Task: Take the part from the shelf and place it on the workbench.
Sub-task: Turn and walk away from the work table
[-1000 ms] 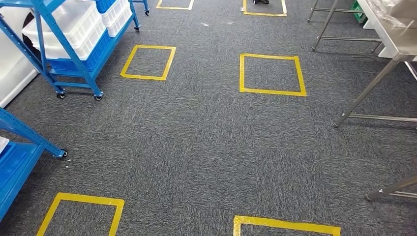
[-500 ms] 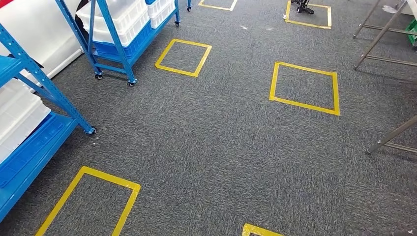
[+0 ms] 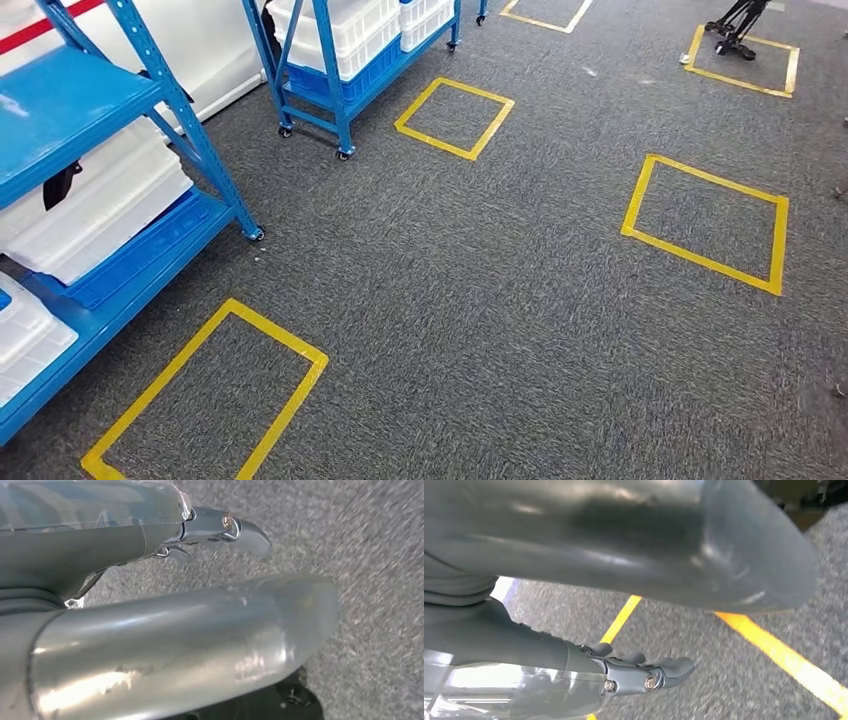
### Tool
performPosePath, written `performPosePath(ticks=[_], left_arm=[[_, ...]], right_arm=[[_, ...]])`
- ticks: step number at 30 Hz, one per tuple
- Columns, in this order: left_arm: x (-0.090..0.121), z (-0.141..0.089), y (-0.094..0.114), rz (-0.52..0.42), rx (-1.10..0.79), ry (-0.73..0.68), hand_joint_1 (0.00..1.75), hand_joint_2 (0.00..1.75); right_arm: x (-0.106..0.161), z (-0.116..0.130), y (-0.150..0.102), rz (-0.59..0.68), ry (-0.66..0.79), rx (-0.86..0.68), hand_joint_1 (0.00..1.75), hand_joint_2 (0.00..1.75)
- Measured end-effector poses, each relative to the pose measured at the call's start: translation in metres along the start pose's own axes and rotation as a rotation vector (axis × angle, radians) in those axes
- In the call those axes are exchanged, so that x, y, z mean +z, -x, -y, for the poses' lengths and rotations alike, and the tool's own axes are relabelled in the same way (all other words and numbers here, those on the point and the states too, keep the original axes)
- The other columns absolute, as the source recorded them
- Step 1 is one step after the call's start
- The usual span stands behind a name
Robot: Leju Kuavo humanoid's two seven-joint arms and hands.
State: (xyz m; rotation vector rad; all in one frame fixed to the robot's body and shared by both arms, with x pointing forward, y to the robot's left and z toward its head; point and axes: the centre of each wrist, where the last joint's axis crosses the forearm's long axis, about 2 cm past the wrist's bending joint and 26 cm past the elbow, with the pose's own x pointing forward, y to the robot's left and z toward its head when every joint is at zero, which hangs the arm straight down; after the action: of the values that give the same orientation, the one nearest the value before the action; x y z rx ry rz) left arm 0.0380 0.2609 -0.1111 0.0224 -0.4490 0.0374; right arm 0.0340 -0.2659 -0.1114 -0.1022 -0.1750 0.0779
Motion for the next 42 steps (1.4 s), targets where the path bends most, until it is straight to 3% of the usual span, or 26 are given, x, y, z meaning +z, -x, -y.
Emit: performPosePath(ticks=[42], left_arm=[[0.0008,-0.0035,0.0028,-0.014,0.001,-0.004,0.00,0.00]], right_arm=[[0.0003,-0.0007,0.0032,-0.016,-0.020,0.009,0.00,0.00]])
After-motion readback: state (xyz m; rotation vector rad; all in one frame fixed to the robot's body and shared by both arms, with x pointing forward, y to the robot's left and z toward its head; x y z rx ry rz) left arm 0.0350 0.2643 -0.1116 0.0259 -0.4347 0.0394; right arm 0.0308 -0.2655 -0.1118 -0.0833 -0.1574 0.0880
